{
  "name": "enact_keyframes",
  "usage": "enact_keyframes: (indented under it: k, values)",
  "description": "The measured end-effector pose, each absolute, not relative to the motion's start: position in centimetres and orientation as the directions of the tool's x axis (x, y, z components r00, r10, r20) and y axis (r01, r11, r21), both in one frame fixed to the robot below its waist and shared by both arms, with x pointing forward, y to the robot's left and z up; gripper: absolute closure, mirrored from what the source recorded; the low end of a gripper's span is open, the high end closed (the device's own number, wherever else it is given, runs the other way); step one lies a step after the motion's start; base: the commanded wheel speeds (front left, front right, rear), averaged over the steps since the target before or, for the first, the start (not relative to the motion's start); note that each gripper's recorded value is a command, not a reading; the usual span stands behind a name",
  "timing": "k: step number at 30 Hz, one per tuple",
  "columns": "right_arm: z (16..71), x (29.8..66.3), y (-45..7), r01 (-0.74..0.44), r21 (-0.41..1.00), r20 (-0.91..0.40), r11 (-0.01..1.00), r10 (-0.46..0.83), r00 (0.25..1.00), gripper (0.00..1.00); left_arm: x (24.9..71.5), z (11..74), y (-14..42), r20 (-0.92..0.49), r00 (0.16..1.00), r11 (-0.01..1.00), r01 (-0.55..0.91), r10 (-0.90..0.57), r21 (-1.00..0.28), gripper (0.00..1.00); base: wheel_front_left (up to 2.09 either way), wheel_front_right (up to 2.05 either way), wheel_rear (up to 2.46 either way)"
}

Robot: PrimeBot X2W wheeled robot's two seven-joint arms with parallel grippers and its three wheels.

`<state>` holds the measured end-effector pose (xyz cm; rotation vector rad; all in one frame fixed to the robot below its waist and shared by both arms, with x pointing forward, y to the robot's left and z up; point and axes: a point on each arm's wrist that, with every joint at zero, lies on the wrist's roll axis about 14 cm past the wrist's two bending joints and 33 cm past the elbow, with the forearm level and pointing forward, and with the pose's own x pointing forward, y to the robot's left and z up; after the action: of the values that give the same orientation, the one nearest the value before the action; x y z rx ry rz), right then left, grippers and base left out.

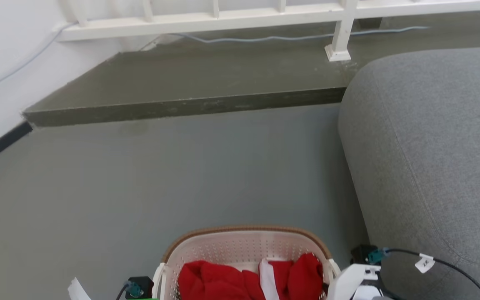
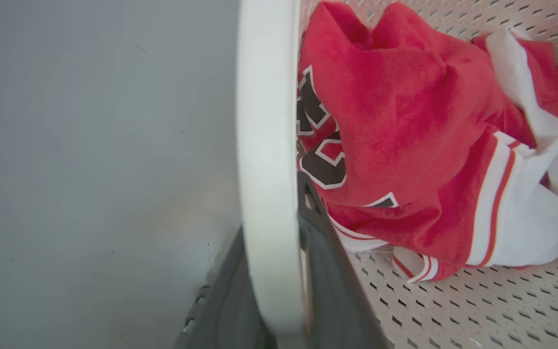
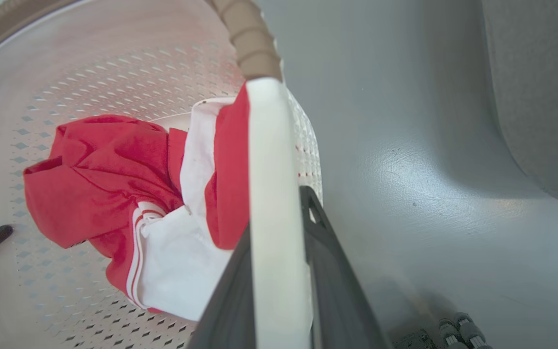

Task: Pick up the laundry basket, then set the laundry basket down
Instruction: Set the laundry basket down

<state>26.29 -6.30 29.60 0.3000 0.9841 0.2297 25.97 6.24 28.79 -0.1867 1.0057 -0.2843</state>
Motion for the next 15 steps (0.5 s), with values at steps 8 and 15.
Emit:
enact_keyframes:
  k: [8, 15]
  values:
    - [30.2, 29.6, -6.5, -0.063, 0.339, -0.762, 0.939, 0.313, 0.566, 1.0, 28.8, 29.1, 6.1, -0.788, 0.529, 0.949, 0.147, -0.315, -0.28, 1.0, 0.0, 0.0, 0.0]
    - [31.6, 34.8, -6.7, -0.087, 0.331, -0.707, 0.939, 0.309, 0.636, 1.0, 33.9, 30.3, 5.9, -0.737, 0.603, 0.951, 0.154, -0.306, -0.268, 1.0, 0.0, 0.0, 0.0]
